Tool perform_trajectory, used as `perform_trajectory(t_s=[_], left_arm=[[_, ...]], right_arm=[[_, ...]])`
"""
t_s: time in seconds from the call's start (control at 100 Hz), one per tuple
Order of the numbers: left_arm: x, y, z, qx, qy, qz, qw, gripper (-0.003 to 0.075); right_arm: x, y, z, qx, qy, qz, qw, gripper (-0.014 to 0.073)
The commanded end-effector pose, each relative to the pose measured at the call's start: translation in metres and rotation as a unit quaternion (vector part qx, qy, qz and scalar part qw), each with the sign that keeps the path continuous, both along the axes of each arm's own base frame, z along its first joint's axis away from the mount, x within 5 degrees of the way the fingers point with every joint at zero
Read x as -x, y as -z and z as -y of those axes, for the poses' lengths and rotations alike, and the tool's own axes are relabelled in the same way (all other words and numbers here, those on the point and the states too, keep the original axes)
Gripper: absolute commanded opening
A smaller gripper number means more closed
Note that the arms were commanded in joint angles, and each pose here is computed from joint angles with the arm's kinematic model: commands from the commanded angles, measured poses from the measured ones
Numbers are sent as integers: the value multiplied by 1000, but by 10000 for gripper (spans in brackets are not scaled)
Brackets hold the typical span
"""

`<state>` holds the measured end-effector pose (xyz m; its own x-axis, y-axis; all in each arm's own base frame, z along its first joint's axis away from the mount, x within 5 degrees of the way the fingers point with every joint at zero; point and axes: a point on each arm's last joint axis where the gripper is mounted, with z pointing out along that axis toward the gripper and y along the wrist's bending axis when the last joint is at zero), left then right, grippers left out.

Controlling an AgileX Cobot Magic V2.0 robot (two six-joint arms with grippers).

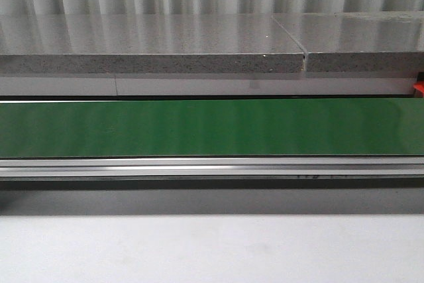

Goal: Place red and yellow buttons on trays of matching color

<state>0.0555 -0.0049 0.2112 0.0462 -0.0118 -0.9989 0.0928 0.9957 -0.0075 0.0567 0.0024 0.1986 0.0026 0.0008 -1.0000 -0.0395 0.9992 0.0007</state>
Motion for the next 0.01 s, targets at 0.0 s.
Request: perform_trajectory(t_s=[0.0], left_arm=[[1, 10, 1, 9, 8, 26, 1000, -21]], right_arm=[[2, -13, 1, 3, 3, 51, 999, -67]])
